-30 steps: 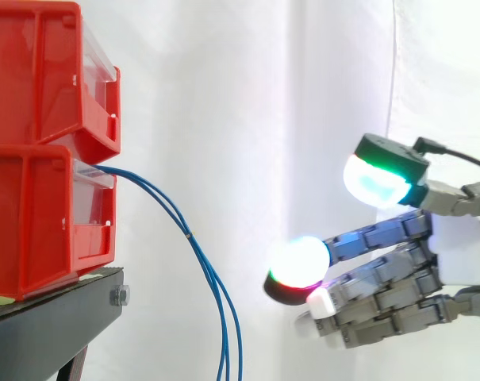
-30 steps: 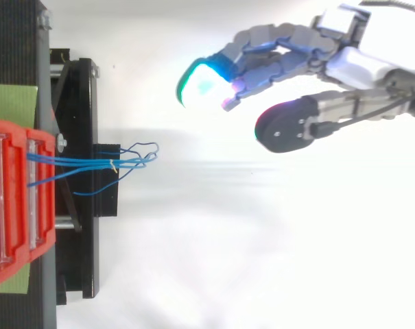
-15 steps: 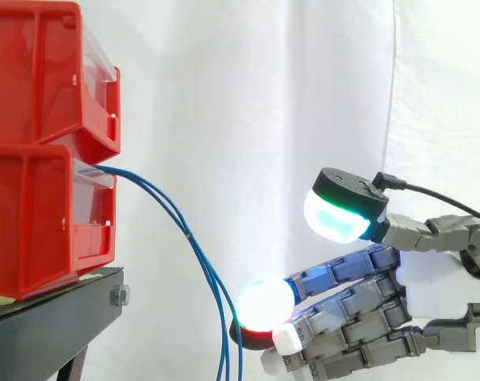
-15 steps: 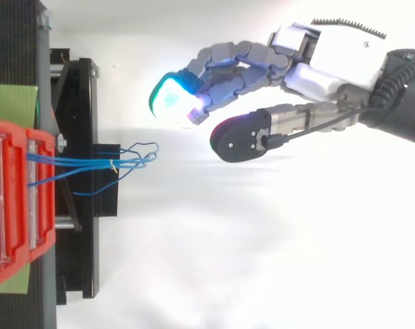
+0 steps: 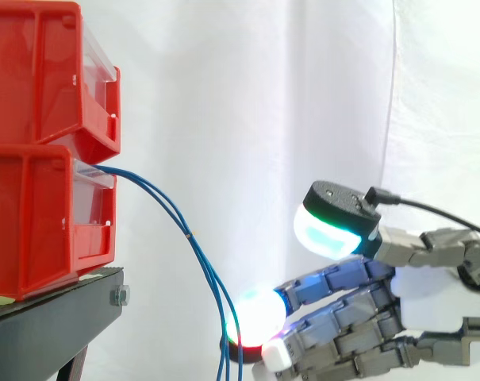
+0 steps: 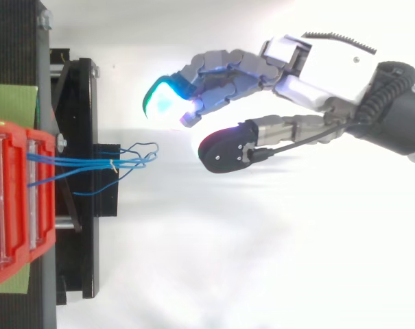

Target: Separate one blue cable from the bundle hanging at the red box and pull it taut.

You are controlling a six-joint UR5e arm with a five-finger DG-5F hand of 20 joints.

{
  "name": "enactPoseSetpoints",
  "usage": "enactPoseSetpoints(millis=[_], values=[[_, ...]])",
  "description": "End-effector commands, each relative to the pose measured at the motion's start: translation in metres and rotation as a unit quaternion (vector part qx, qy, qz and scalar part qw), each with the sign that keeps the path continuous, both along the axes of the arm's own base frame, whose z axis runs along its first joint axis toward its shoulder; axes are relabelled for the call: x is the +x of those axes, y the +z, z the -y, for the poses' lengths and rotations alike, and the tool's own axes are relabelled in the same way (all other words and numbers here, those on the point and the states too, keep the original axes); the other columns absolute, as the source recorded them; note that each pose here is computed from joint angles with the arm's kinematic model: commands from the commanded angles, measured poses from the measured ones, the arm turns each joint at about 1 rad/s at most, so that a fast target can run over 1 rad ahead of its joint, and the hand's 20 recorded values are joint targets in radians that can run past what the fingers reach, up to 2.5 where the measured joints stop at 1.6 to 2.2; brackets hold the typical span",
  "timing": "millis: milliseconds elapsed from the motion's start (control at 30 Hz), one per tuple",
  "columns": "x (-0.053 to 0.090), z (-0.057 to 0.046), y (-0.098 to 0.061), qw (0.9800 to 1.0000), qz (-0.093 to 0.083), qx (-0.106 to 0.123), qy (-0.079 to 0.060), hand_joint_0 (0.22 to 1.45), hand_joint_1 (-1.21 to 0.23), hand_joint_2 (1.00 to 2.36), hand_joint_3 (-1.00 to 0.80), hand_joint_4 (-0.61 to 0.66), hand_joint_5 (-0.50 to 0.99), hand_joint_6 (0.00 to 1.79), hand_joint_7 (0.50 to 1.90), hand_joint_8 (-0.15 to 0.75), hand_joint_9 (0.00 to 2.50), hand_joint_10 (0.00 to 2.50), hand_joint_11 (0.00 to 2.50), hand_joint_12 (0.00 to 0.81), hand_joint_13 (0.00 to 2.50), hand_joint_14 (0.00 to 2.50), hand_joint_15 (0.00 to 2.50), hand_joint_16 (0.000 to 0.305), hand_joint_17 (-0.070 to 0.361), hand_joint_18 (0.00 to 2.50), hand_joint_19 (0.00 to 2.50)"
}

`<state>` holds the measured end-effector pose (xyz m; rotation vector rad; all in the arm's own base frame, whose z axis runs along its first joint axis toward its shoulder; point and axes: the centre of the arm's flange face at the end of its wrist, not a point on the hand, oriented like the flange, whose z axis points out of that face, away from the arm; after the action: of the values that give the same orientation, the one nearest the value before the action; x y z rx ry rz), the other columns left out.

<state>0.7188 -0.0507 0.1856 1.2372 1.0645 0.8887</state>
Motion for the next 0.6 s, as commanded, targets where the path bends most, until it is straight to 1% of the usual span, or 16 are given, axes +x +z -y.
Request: enactPoseSetpoints(millis=[0, 67, 133, 167, 200, 233, 267, 300, 367, 500, 567], values=[[0.006, -0.003, -0.004, 1.0000, 0.005, 0.004, 0.004, 0.54, -0.58, 1.00, -0.47, 0.30, -0.19, 0.50, 0.84, 0.333, 0.75, 0.01, 0.34, 0.282, 0.55, 0.01, 0.17, 0.027, 0.061, 0.31, 0.10], [0.008, -0.003, 0.000, 0.9999, 0.010, 0.002, 0.004, 0.54, -0.58, 1.00, -0.47, 0.30, -0.19, 0.50, 0.83, 0.333, 0.75, 0.01, 0.35, 0.283, 0.55, 0.01, 0.18, 0.027, 0.061, 0.32, 0.11], [0.010, -0.003, 0.001, 0.9999, 0.012, -0.001, 0.006, 0.54, -0.58, 1.00, -0.47, 0.30, -0.19, 0.50, 0.83, 0.335, 0.75, 0.01, 0.35, 0.284, 0.56, 0.01, 0.19, 0.027, 0.062, 0.33, 0.11], [0.011, -0.003, -0.007, 0.9999, 0.006, -0.006, 0.009, 0.54, -0.58, 1.00, -0.47, 0.30, -0.19, 0.50, 0.84, 0.332, 0.75, 0.01, 0.35, 0.283, 0.56, 0.01, 0.19, 0.028, 0.062, 0.34, 0.12], [0.014, -0.003, -0.013, 0.9999, 0.005, -0.006, 0.011, 0.54, -0.58, 1.00, -0.47, 0.30, -0.19, 0.50, 0.83, 0.333, 0.76, 0.01, 0.35, 0.283, 0.57, 0.01, 0.19, 0.028, 0.062, 0.34, 0.12], [0.016, -0.003, -0.016, 0.9999, 0.005, -0.005, 0.013, 0.54, -0.58, 1.00, -0.47, 0.30, -0.19, 0.50, 0.83, 0.334, 0.76, 0.01, 0.35, 0.282, 0.57, 0.01, 0.20, 0.028, 0.062, 0.35, 0.12], [0.018, -0.002, -0.022, 0.9998, 0.004, -0.003, 0.020, 0.54, -0.58, 1.00, -0.47, 0.30, -0.19, 0.50, 0.84, 0.333, 0.76, 0.01, 0.36, 0.282, 0.57, 0.01, 0.20, 0.028, 0.062, 0.36, 0.13], [0.020, -0.003, -0.030, 0.9995, 0.002, 0.001, 0.032, 0.54, -0.58, 1.00, -0.47, 0.30, -0.19, 0.50, 0.84, 0.332, 0.76, 0.01, 0.36, 0.282, 0.58, 0.01, 0.20, 0.028, 0.063, 0.36, 0.14], [0.024, -0.006, -0.030, 0.9990, 0.012, 0.011, 0.043, 0.55, -0.58, 1.00, -0.47, 0.30, -0.19, 0.50, 0.83, 0.334, 0.77, 0.01, 0.36, 0.284, 0.59, 0.01, 0.21, 0.028, 0.063, 0.37, 0.15], [0.029, -0.007, -0.025, 0.9986, 0.020, 0.014, 0.047, 0.55, -0.58, 1.00, -0.47, 0.30, -0.19, 0.50, 0.83, 0.334, 0.78, 0.01, 0.38, 0.285, 0.61, 0.01, 0.22, 0.028, 0.062, 0.39, 0.16], [0.028, -0.008, -0.026, 0.9986, 0.019, 0.014, 0.048, 0.55, -0.57, 1.00, -0.47, 0.30, -0.19, 0.50, 0.83, 0.336, 0.78, 0.01, 0.38, 0.287, 0.64, 0.01, 0.24, 0.028, 0.062, 0.40, 0.17]])
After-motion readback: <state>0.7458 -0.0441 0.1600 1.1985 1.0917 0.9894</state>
